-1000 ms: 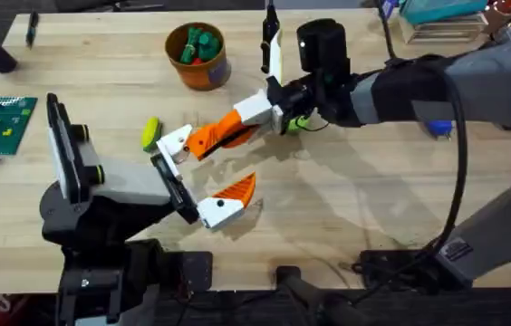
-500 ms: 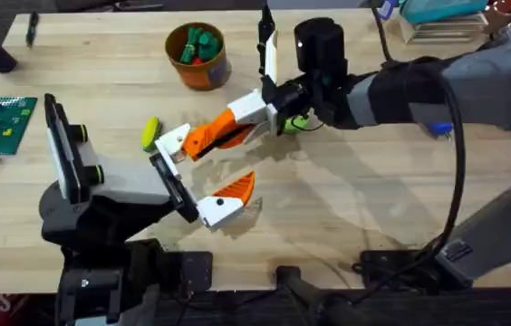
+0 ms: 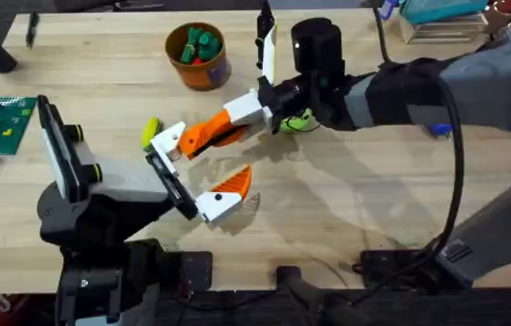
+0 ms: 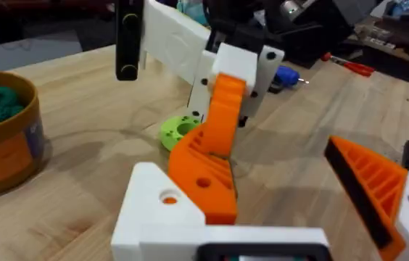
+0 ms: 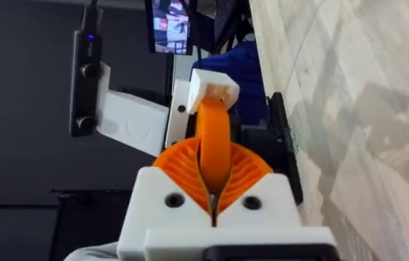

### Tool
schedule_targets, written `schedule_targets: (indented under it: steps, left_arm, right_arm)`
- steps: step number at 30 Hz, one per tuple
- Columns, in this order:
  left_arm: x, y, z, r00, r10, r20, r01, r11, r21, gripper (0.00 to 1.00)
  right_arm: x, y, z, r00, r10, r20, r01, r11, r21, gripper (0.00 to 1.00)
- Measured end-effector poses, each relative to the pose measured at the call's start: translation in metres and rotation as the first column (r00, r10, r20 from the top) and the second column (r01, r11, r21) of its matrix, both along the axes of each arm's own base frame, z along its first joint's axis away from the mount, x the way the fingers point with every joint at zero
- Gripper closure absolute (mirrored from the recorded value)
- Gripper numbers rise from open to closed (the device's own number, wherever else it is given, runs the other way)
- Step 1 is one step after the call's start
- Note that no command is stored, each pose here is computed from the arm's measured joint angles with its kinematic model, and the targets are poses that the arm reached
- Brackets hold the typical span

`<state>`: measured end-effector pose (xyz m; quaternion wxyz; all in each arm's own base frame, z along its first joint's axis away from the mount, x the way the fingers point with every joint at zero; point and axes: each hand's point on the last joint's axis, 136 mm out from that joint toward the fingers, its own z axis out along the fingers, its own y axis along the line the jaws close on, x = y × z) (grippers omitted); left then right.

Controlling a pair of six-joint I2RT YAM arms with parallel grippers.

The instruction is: Pick up the gripper from the table and insert it into the empty holder that is missing its gripper. Then pick up a screw, insert it into the mounting hole, and use the screwdriver to tighten it. Finally, clean up the table by picking up the vegetable and placing it into the bucket.

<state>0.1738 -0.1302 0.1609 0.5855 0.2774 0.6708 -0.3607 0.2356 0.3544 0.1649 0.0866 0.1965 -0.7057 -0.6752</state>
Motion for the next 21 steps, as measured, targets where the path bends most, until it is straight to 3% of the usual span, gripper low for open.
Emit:
schedule_targets:
  steps: [21]
  left_arm:
    - [0.002, 0.001, 0.0, 1.0, 0.012, -0.005, -0.012, 1.0, -0.002, 0.015]
  right_arm:
    - [-0.003, 0.021, 0.0, 1.0, 0.008, 0.023, -0.008, 1.0, -0.003, 0.986]
